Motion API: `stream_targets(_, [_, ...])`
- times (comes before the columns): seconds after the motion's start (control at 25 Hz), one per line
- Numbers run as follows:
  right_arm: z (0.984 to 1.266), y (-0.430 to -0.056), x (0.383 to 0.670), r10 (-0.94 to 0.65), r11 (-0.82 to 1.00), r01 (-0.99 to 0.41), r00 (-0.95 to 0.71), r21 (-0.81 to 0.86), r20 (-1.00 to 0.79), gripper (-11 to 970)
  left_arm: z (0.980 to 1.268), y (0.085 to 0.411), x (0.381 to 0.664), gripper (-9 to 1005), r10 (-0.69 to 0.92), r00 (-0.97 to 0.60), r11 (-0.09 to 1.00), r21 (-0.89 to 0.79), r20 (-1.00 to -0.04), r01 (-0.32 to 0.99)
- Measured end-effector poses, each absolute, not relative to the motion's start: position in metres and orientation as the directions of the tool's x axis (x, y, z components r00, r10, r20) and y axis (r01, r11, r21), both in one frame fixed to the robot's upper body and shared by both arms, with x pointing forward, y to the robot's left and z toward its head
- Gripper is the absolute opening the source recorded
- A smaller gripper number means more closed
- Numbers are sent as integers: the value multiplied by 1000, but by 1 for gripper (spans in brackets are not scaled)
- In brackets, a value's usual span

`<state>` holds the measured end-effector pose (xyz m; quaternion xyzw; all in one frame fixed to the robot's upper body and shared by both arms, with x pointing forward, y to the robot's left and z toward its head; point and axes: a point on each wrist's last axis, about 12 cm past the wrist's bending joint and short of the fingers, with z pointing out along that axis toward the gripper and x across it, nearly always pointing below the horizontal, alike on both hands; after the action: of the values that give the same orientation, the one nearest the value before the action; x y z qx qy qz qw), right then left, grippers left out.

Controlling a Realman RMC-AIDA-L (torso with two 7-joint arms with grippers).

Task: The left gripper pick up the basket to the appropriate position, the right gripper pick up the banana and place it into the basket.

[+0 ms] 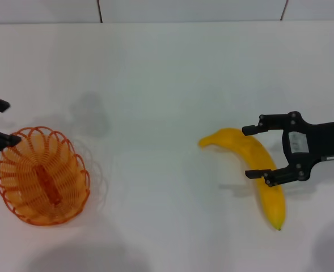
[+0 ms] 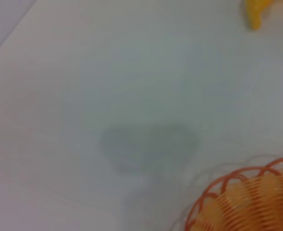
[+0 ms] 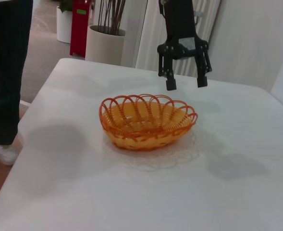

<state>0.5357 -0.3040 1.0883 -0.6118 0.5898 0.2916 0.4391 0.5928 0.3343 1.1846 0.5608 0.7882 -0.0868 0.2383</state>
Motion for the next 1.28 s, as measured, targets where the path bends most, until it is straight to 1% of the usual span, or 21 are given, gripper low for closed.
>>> stream_targets(0.16, [1088,-303,536,-463,80,-978,133,-191,-876,820,1178,323,596,845,860,-238,323,121,-451,939])
stream_targets(0.36, [1088,-303,536,-462,80,-979,132,-189,-877,820,1170,318,601,688,860,-240,323,114,-450,940])
stream_targets(0.52, [1088,-303,536,-462,80,-979,132,-189,-877,820,1163,317,604,689,858,-248,334,121,-450,935])
stream_targets(0.72, [1088,-303,536,-462,80,-979,131,-189,-877,820,1162,314,607,690,857,-242,330,125,-455,936])
stream_targets(0.88, [1088,-303,536,-462,80,-979,131,-189,-877,820,1157,307,612,688,858,-234,320,120,-457,940])
stream_targets(1.28, [1088,-304,536,-462,86,-980,120,-179,-879,820,1151,299,616,684,873,-222,302,123,-435,946])
